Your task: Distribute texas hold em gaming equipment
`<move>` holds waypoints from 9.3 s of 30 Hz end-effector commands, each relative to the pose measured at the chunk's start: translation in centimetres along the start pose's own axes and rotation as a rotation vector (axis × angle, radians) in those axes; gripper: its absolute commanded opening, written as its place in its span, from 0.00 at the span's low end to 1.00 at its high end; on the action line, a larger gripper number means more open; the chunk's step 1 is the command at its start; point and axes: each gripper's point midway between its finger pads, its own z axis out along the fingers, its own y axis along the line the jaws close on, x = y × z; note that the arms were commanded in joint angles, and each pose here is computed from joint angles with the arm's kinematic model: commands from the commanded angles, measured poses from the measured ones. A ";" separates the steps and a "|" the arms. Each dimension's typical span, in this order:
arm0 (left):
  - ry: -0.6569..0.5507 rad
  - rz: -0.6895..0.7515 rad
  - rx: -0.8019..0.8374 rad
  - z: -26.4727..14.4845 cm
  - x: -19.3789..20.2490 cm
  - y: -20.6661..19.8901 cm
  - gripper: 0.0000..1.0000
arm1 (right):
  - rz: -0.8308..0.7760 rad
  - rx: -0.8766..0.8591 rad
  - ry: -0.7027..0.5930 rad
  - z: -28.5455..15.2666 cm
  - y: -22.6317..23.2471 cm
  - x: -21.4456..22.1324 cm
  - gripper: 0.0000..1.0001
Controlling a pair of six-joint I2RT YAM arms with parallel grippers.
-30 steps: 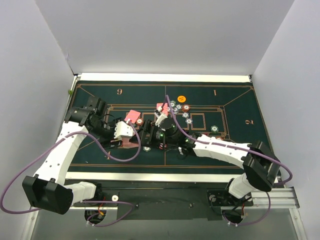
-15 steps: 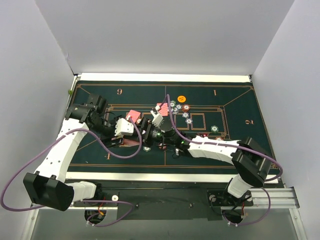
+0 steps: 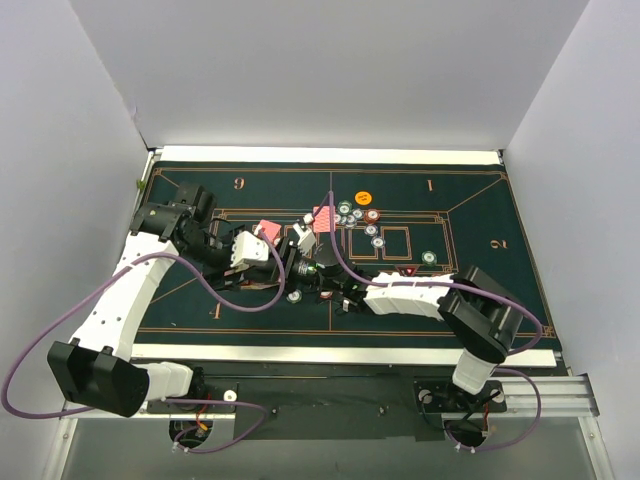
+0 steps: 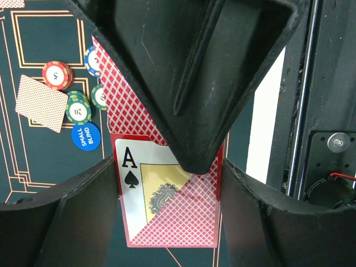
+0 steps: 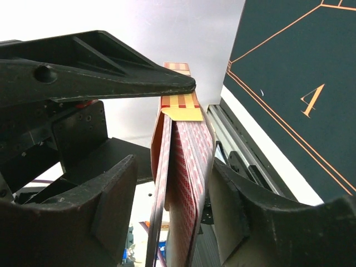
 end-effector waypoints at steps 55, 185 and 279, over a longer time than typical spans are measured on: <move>-0.182 -0.024 0.027 -0.2 -1.9 -0.1 0.84 | 0.049 -0.334 -0.032 -2.3 7.0 -2.1 0.08; -0.399 -0.073 0.031 0.4 -4.9 -2.4 0.36 | -0.137 0.250 0.196 -1.1 2.1 0.9 0.47; -0.596 -0.213 0.050 0.2 -5.7 -0.6 0.00 | -0.115 0.352 0.055 -10.1 4.6 -4.3 0.53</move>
